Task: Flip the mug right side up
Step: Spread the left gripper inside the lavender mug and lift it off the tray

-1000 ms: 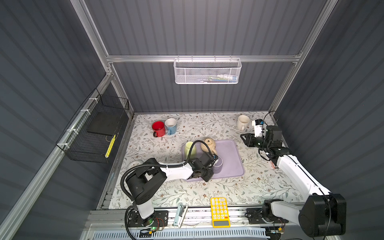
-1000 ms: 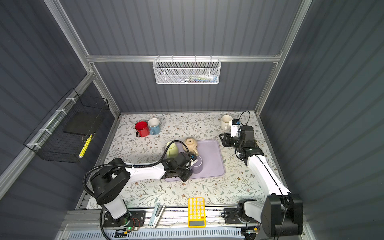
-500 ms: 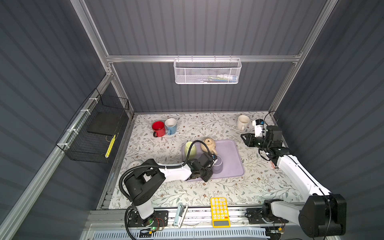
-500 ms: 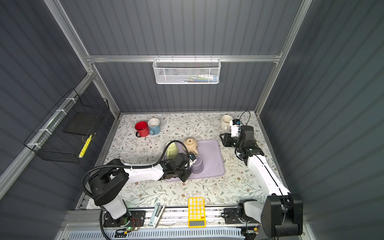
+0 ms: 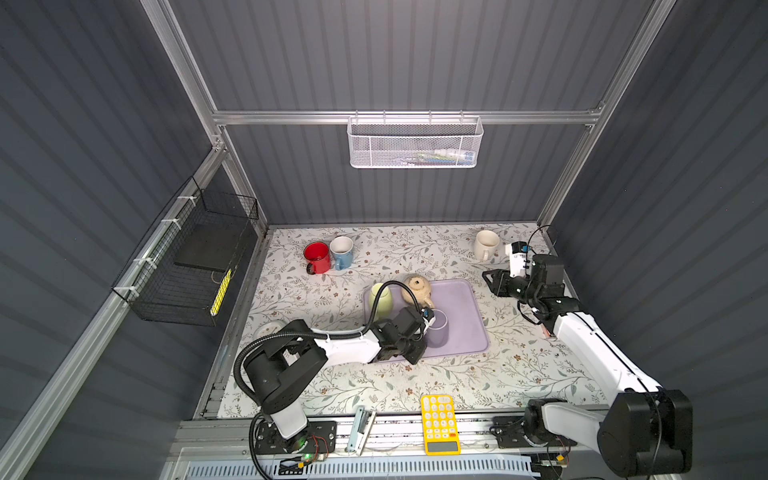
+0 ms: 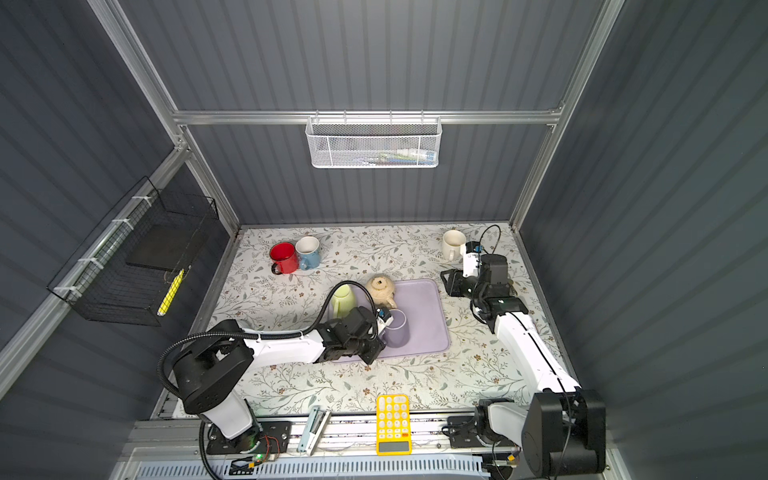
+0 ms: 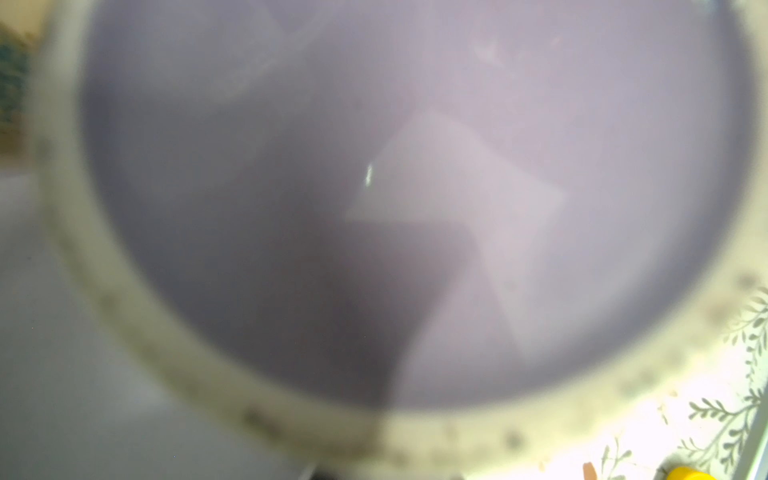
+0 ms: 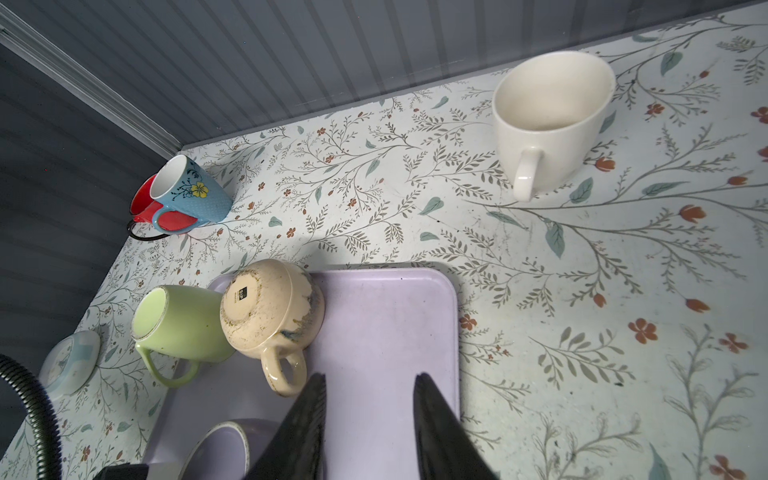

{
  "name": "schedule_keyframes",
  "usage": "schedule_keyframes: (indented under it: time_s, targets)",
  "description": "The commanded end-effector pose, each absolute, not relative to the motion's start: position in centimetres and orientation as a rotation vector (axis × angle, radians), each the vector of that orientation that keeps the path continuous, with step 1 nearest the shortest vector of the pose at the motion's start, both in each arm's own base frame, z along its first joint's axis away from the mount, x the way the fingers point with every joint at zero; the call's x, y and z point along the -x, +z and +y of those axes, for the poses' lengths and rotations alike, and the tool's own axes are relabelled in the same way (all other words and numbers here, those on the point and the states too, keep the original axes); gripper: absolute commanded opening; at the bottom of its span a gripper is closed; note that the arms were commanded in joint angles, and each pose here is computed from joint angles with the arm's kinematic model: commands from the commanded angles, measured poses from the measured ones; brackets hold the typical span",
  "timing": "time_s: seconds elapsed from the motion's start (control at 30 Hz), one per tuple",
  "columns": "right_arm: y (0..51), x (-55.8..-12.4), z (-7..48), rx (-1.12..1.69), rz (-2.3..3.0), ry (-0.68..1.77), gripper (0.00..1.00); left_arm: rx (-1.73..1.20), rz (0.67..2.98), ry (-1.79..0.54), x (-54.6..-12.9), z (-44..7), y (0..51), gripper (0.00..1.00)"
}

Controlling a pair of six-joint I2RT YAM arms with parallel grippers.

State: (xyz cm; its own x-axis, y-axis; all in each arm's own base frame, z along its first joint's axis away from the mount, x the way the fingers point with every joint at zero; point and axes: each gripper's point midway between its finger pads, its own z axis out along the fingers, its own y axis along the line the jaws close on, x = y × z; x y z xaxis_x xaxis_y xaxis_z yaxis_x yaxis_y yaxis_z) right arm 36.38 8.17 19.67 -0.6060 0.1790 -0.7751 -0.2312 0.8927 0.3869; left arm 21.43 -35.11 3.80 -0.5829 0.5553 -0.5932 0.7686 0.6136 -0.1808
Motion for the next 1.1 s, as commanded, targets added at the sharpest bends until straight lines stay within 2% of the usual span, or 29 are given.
schedule_keyframes:
  time_s: [0.0, 0.1, 0.23, 0.7, 1.07]
  targets:
    - [19.3, -36.4, 7.8, 0.025, 2.148, 0.56, 0.37, -1.004, 2.313, -0.628, -21.9, -35.6, 5.0, 0.17]
    - [19.1, -36.4, 7.8, 0.021, 2.152, 0.562, 0.37, -1.009, 2.323, -0.607, -22.0, -35.5, 4.5, 0.34]
    - [18.9, -36.5, 7.8, 0.021, 2.157, 0.564, 0.37, -1.002, 2.314, -0.599, -22.2, -35.4, 4.7, 0.36]
    - [18.5, -36.6, 7.7, 0.016, 2.165, 0.559, 0.37, -1.033, 2.331, -0.6, -21.8, -35.3, 3.5, 0.19]
    - [18.2, -36.6, 7.7, 0.013, 2.169, 0.561, 0.37, -1.033, 2.31, -0.6, -22.0, -35.4, 4.3, 0.13]
